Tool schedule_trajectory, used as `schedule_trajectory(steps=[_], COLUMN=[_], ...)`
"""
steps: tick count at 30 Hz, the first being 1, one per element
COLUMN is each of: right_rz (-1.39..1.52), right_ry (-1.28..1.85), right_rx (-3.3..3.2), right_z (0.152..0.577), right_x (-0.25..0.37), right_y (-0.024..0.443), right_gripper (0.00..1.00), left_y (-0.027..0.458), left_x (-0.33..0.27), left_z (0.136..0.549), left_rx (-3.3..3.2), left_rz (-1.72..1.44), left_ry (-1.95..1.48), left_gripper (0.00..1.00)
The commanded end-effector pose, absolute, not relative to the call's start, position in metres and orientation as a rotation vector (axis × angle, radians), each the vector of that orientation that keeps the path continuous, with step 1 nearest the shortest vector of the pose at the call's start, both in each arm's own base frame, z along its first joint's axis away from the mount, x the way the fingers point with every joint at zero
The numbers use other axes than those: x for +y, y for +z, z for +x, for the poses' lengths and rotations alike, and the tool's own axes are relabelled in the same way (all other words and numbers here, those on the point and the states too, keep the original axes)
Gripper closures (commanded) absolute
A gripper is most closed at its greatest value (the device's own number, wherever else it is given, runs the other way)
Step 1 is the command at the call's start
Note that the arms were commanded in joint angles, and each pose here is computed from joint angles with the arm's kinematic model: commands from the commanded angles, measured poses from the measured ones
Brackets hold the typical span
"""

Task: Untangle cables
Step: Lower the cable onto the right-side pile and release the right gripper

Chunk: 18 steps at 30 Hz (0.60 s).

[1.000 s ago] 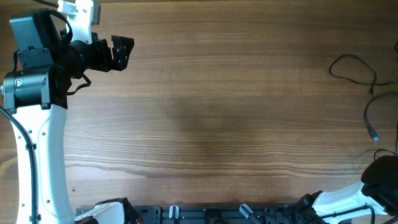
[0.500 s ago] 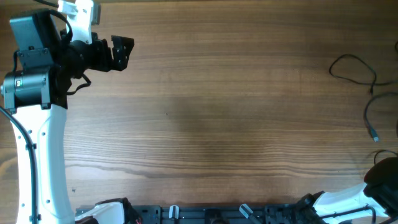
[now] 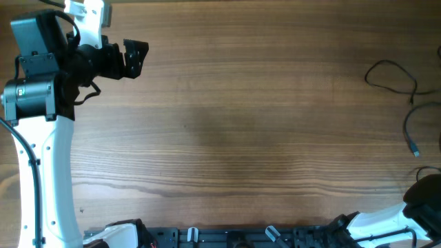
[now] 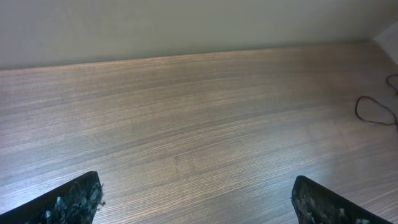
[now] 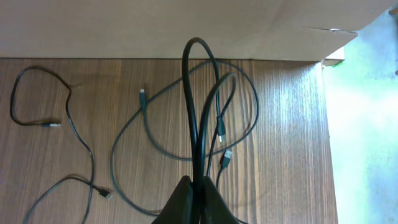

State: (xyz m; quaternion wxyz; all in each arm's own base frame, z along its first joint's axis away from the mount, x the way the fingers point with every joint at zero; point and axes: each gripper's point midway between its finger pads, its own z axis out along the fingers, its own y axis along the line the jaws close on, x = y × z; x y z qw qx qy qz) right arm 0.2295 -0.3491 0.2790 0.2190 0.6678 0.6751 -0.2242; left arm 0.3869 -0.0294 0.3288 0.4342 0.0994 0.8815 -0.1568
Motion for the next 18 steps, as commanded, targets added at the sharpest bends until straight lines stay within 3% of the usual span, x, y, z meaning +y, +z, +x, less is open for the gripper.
schedule_trajectory(steps=[1, 3, 4, 18], right_rz=[1.875, 1.877, 1.878, 1.876], right_ry=[-0.66, -0.66, -0.663, -0.654], right_rx=[1.823, 1.82, 1.819, 1.821], right_z=[0.2229, 0.2227, 0.2222, 0.2234], right_x=[-0.353, -0.3532, -0.3535, -0.3531], right_y=[0.2809, 0.281, 0.2812, 0.2808], right_gripper=[0.79, 0.63, 0.62, 0.57], left_y=[0.3361, 0.3359, 0.3359, 0.3353], left_x=[-0.0319, -0.032, -0.0319, -0.0321], left_z=[0.382, 0.3819, 0.3819, 0.3814], left_rx=[2.169, 2.167, 2.167, 2.17], left_rz=[0.273, 0.286, 0.289, 0.288], left_ry=[-0.389, -0.383, -0.381, -0.383], left_gripper=[0.0, 0.0, 0.0, 0.0])
